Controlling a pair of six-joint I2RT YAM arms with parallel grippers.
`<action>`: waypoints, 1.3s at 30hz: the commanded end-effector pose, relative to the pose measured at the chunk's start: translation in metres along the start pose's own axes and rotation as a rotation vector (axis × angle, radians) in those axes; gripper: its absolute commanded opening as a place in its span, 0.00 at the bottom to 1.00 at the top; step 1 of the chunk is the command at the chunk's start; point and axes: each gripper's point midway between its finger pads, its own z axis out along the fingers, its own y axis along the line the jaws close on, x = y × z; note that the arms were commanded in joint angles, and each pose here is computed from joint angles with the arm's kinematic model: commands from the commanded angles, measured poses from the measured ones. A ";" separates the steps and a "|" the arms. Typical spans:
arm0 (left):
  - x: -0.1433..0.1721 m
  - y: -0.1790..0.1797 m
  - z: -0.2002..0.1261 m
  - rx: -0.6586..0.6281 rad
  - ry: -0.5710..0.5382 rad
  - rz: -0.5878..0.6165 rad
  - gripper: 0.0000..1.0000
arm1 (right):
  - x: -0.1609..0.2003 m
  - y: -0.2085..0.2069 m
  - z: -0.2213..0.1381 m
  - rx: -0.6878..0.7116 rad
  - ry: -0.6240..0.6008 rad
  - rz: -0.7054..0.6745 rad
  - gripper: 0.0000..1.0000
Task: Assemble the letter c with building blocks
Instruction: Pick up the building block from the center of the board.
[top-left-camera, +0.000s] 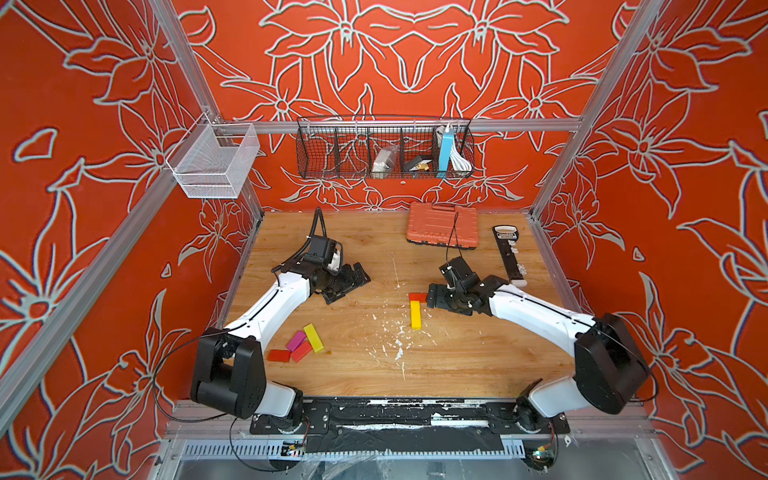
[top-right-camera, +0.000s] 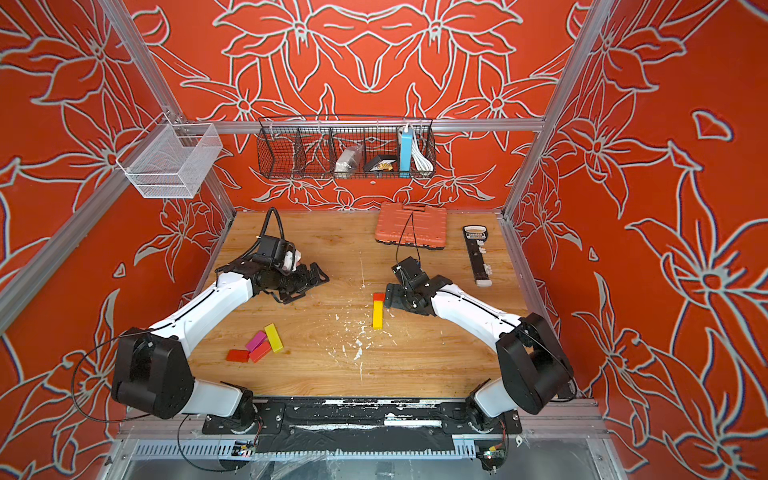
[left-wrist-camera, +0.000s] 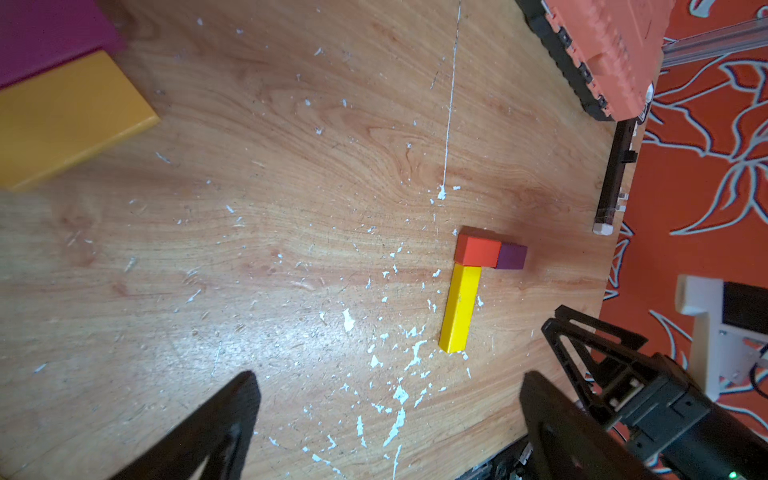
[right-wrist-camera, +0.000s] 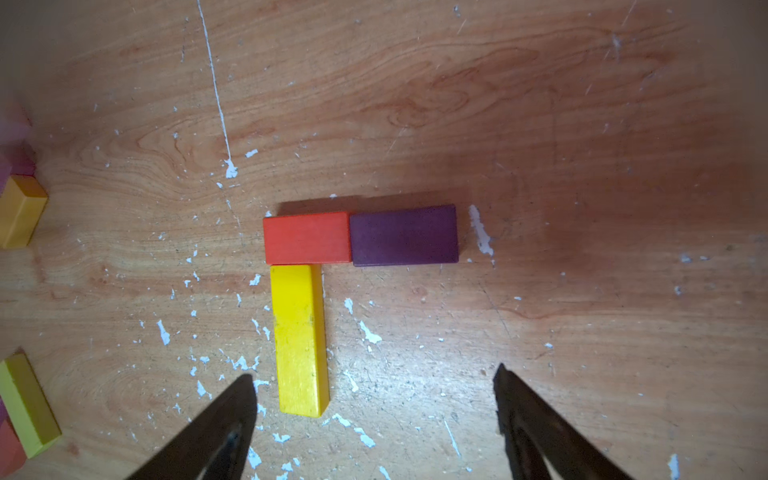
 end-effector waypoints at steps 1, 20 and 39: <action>-0.013 0.010 -0.003 -0.064 -0.030 -0.018 0.98 | -0.003 0.003 -0.011 -0.068 -0.014 -0.015 0.92; -0.021 0.088 -0.027 -0.313 -0.177 -0.272 0.98 | -0.001 -0.006 -0.040 -0.127 -0.007 -0.050 0.92; -0.053 0.125 0.028 -0.557 -0.068 -0.407 0.98 | -0.001 -0.005 -0.041 -0.140 -0.014 -0.035 0.92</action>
